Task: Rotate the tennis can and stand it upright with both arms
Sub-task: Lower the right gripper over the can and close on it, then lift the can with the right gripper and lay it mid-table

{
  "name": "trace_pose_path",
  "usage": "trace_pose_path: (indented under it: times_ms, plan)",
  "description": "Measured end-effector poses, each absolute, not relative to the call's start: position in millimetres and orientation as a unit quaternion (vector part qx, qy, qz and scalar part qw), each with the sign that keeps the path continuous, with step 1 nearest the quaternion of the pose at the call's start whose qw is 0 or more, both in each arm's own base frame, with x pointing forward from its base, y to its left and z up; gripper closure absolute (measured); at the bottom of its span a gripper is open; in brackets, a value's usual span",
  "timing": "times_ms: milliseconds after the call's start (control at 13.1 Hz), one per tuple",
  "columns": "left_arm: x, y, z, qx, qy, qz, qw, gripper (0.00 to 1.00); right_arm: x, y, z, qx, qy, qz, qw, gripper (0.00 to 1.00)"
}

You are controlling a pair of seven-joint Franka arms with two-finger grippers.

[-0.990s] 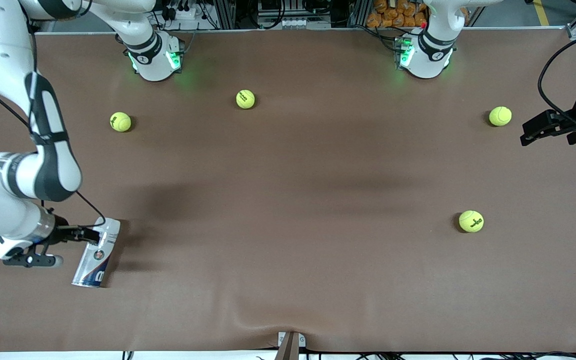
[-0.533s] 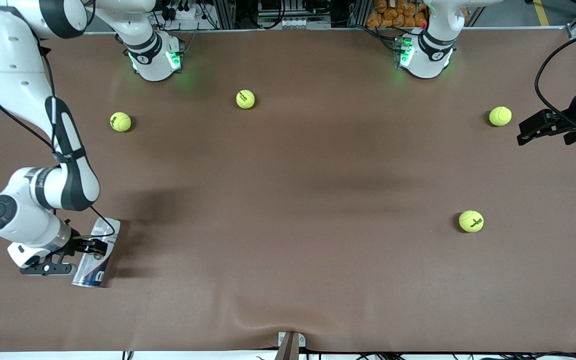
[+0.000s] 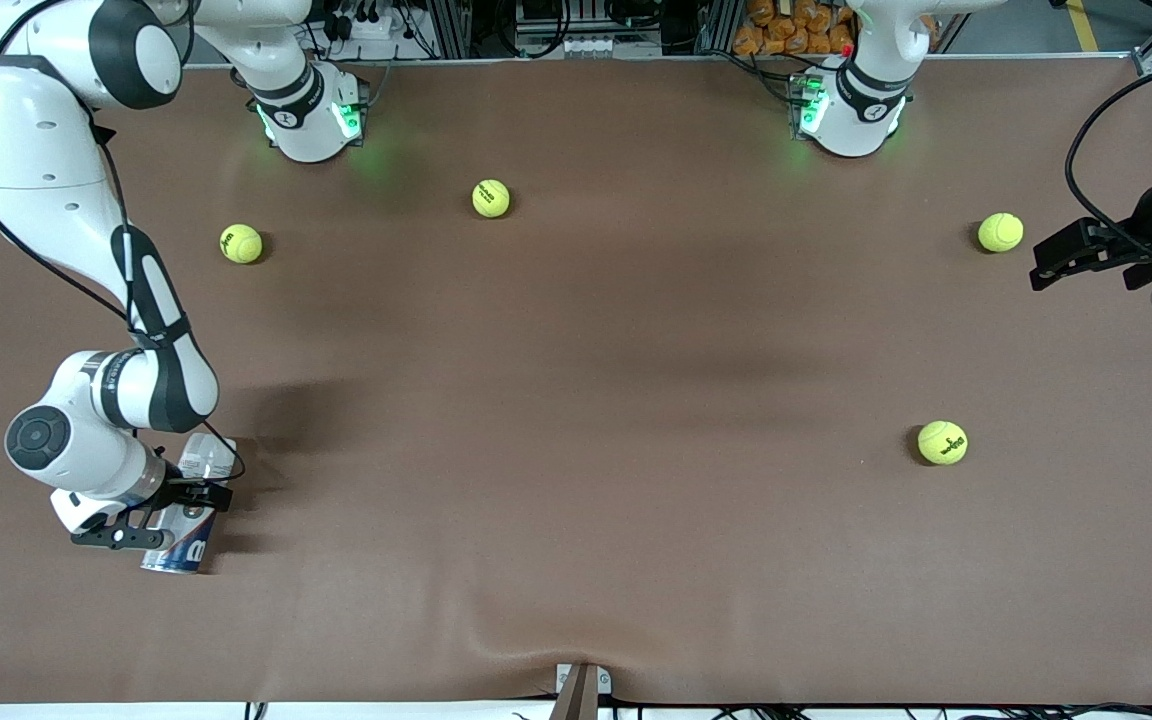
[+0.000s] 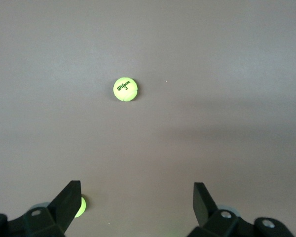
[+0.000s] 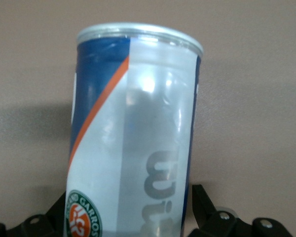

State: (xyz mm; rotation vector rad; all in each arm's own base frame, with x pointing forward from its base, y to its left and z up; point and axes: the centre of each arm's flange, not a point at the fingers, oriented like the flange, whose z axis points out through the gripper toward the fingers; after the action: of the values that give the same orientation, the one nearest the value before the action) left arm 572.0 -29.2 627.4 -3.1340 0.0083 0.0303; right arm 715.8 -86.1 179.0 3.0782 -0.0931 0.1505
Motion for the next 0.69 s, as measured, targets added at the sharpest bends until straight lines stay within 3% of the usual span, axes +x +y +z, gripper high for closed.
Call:
trace_pose_path:
  times_ms: [76, 305, 381, 533, 685]
  plan:
    - [572, -29, 627, -1.0, 0.003, 0.01, 0.004, 0.0, 716, -86, 179, 0.998, -0.031, 0.049, 0.029, 0.0]
    - [572, -29, 627, -1.0, 0.003, 0.01, 0.004, 0.0, 716, -87, 179, 0.998, -0.031, 0.048, 0.029, 0.3]
    - [572, -29, 627, -1.0, 0.003, 0.01, 0.004, 0.0, 716, -87, 180, 0.998, -0.031, 0.045, 0.029, 0.34]
    - [572, -29, 627, -1.0, 0.003, 0.01, 0.004, 0.0, 716, -85, 182, 0.999, -0.03, 0.033, 0.028, 0.36]
    - [572, -30, 627, -1.0, 0.003, 0.01, 0.004, 0.0, 720, -72, 189, 0.999, -0.018, 0.028, 0.026, 0.32]
